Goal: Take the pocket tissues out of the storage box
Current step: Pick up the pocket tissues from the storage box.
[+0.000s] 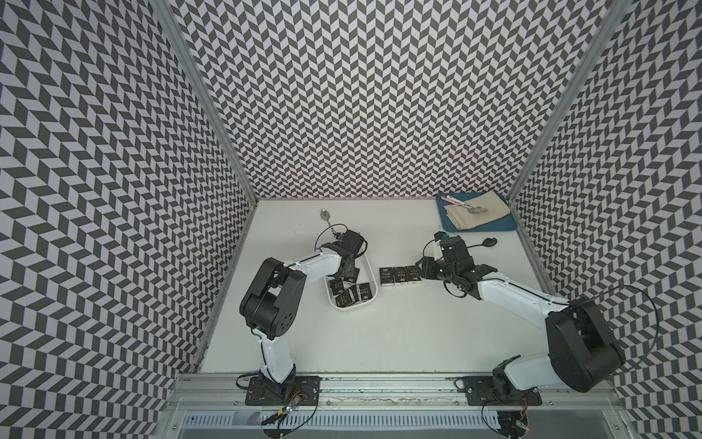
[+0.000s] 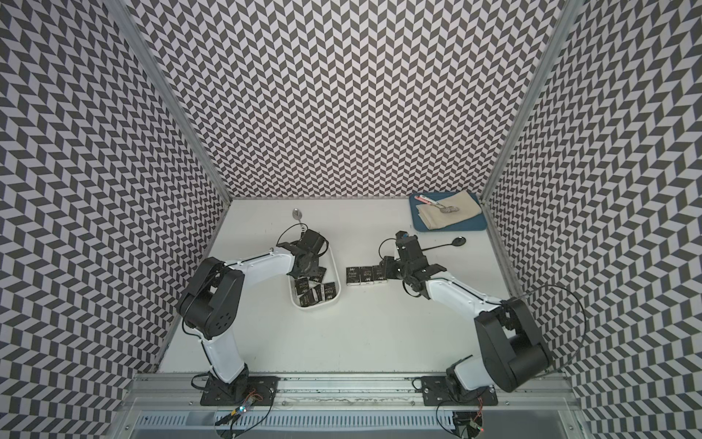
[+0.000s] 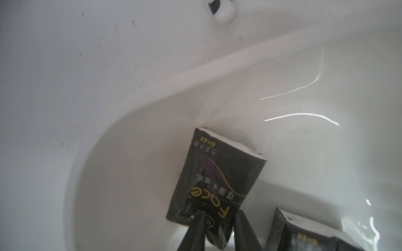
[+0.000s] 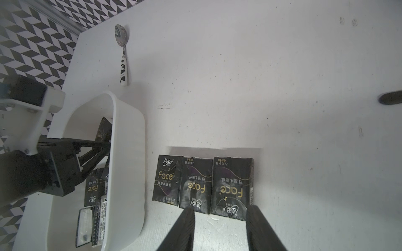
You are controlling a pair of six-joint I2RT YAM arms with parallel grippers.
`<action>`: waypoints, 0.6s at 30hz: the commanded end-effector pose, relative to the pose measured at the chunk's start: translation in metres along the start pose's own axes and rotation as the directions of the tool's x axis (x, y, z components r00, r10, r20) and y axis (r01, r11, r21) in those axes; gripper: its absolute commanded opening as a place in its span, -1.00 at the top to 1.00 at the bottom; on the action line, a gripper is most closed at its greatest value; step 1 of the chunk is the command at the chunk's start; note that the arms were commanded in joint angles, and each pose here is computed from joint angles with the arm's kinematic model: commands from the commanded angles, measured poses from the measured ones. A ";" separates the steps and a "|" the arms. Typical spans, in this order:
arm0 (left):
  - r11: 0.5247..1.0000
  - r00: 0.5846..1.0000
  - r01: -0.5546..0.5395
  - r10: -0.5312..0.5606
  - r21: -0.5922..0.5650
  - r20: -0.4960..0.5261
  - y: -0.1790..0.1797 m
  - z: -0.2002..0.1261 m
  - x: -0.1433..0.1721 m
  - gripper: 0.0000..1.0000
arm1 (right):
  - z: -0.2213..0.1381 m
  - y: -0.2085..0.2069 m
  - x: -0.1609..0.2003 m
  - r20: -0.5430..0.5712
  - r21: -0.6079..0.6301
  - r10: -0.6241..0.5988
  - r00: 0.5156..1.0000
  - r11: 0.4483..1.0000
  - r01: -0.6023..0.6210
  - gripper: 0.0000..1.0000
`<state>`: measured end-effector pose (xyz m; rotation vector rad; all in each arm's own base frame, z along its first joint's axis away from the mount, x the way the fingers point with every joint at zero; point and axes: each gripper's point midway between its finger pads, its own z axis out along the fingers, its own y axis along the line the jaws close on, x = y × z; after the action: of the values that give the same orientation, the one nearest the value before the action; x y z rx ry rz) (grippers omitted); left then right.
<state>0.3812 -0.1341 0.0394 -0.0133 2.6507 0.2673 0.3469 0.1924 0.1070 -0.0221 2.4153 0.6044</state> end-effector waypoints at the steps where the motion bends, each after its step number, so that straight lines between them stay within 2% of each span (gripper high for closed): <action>1: 1.000 1.000 0.000 0.000 -0.023 -0.011 0.003 0.005 0.004 0.66 | -0.010 0.014 -0.016 0.063 -0.045 -0.020 0.998 0.999 0.022 0.13; 8: 0.999 0.998 0.034 -0.033 -0.024 0.049 0.010 -0.015 -0.011 0.88 | -0.019 0.021 -0.021 0.074 -0.067 -0.024 0.997 0.997 0.029 0.13; 18: 0.994 0.969 0.089 -0.102 0.066 0.223 0.011 -0.096 -0.063 0.95 | -0.025 0.025 -0.033 0.100 -0.057 -0.032 0.994 0.998 0.038 0.13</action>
<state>0.3877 -0.1352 0.1145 -0.0693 2.5042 0.1911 0.3459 0.1946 0.1288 -0.0348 2.3681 0.6379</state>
